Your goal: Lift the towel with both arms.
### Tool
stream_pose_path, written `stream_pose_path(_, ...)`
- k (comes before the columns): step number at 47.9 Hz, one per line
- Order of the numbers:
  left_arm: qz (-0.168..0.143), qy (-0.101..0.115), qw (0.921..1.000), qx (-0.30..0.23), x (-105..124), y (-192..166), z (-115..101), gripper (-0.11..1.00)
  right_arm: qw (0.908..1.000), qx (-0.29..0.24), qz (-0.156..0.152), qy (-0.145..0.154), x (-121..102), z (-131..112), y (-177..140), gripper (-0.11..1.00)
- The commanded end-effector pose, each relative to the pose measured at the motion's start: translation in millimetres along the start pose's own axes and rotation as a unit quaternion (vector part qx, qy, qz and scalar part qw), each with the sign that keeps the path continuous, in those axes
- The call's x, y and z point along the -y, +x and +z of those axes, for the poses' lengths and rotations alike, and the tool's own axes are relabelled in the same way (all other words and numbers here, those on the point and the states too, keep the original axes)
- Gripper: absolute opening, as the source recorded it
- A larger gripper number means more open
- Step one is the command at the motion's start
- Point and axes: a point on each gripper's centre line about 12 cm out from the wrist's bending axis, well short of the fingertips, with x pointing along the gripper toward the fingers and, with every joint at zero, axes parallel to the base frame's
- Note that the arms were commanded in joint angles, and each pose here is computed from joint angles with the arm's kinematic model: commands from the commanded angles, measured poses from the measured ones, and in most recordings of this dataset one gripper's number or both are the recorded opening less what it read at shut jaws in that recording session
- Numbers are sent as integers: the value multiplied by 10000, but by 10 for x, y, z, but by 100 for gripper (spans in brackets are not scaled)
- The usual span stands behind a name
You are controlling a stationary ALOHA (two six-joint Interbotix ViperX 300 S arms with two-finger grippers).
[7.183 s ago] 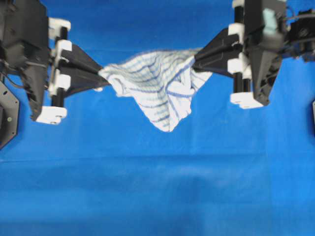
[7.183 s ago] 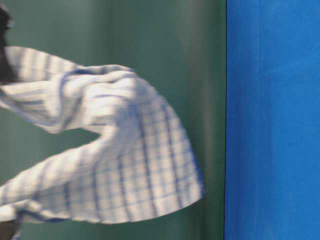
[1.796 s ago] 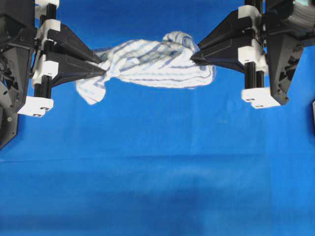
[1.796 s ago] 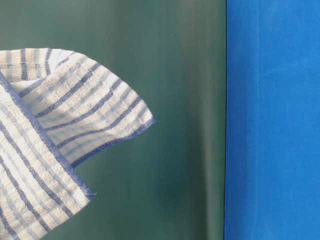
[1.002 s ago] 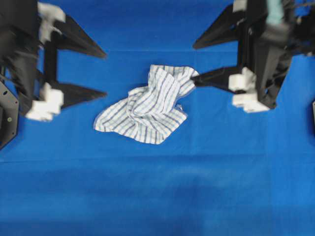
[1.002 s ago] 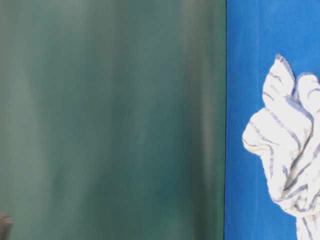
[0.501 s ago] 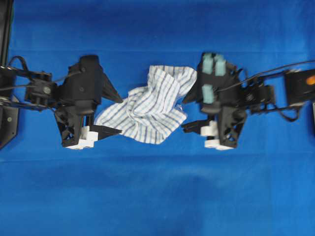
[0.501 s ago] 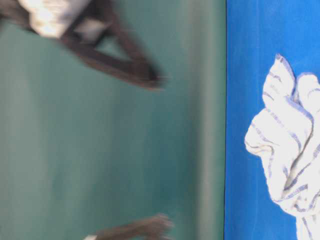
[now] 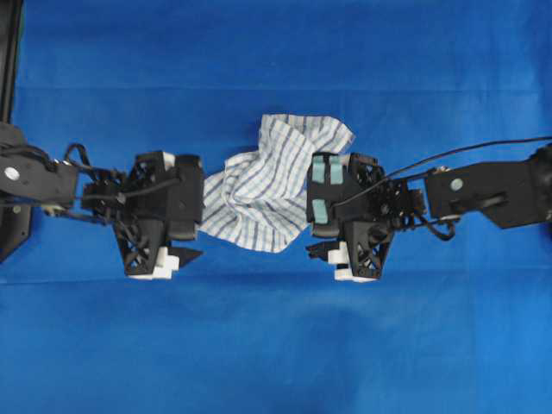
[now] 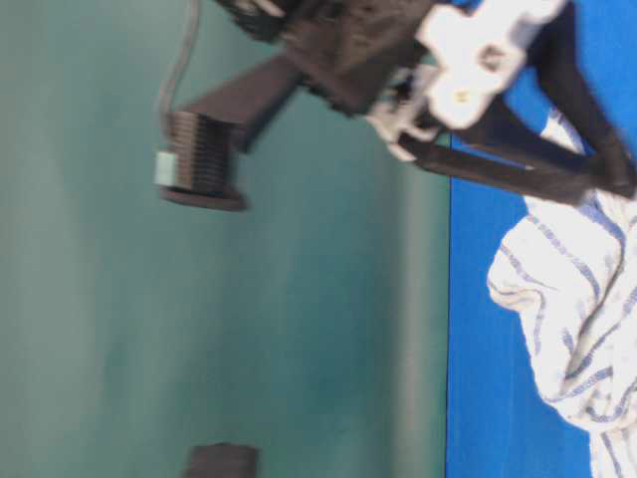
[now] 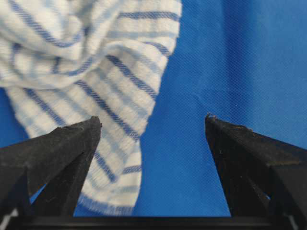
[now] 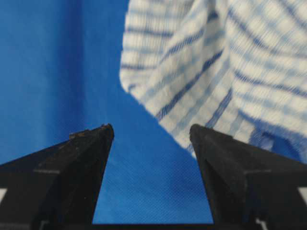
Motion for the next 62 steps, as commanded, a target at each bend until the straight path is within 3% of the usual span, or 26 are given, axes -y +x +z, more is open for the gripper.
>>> stream_pose_path(1,-11,11,10000,68,10,79,13,91,9999,126,42,-45,-38,87,25,67)
stream_pose_path(12,27,-4,9999,-98,-20,309,-111,91,9999,-64,18,-87,-33,21,244,67)
stream_pose_path(30,126,-133,9998,0,-120,327,-70,88,9999,129,0,-18,57,35,376,66)
stream_pose_path(35,152,-162,9997,-29,-145,330,-78,72,9999,118,-38,22,103,37,376,58)
stream_pose_path(44,153,-164,9997,-105,-144,308,-81,16,10000,-22,-95,1,135,18,340,6)
stream_pose_path(47,152,-164,9997,-113,-143,291,-65,4,9999,-35,-110,-1,142,33,307,3)
stream_pose_path(53,141,-231,9996,33,-135,196,60,3,9999,43,-112,19,127,131,187,3)
stream_pose_path(62,105,-246,9987,439,-110,-148,435,3,9995,289,-138,77,103,440,-218,3)
